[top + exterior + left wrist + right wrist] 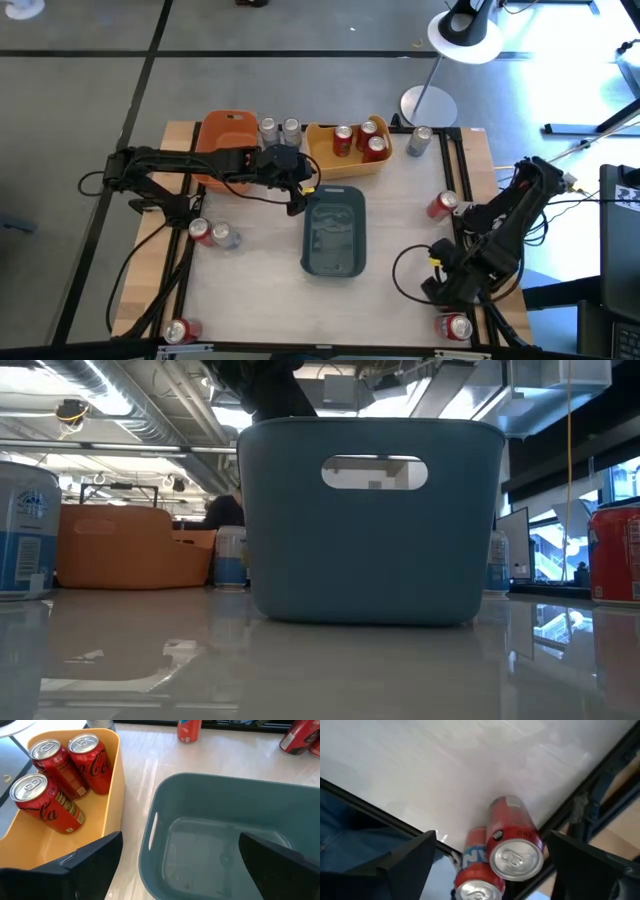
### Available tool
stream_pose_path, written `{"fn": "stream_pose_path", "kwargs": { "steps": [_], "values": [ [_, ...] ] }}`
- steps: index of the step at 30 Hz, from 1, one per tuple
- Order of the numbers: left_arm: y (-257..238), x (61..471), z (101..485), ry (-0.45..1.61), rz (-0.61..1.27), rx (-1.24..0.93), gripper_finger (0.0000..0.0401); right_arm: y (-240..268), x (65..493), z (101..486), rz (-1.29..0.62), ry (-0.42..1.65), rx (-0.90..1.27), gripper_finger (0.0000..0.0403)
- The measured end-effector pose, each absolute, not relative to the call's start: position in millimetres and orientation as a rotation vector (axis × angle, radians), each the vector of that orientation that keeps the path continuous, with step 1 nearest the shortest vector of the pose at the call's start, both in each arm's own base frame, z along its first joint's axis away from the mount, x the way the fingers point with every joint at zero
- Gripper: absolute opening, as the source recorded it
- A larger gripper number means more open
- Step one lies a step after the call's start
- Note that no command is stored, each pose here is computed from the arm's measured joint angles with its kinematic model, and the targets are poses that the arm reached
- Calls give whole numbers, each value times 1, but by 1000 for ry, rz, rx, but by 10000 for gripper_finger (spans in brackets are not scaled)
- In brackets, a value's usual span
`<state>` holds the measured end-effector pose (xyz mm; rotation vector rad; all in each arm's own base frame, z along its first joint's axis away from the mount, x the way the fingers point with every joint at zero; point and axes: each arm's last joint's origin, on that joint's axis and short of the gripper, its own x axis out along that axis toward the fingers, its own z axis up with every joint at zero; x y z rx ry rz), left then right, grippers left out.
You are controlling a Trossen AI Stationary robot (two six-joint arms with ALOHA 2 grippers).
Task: Sort soda cans
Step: Put the red soda can into the yellow bin
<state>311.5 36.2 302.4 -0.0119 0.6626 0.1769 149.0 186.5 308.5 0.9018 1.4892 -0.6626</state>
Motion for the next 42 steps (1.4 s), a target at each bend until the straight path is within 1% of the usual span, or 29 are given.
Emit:
{"fn": "stream_pose_path", "kwargs": {
  "steps": [5, 11, 15, 22, 26, 35, 38, 42],
  "values": [
    [36, 311, 302, 662, 177, -12, 386, 190, 147, 294, -682, 1568, 870, 376],
    [36, 311, 302, 663, 177, -12, 386, 195, 144, 270, -669, 1657, 893, 376],
    [36, 311, 302, 663, 177, -12, 386, 199, 143, 259, -642, 1659, 919, 376],
    [36, 312, 302, 662, 177, -12, 386, 203, 132, 239, -671, 1718, 914, 376],
    [36, 312, 302, 662, 177, -12, 386, 206, 132, 235, -630, 1729, 940, 376],
    [36, 312, 302, 662, 177, -12, 386, 202, 130, 223, -638, 1740, 913, 374],
    [36, 312, 302, 662, 177, -12, 386, 202, 129, 221, -630, 1744, 897, 357],
    [36, 312, 302, 662, 176, -9, 386, 203, 130, 221, -614, 1760, 907, 305]
  ]
}}
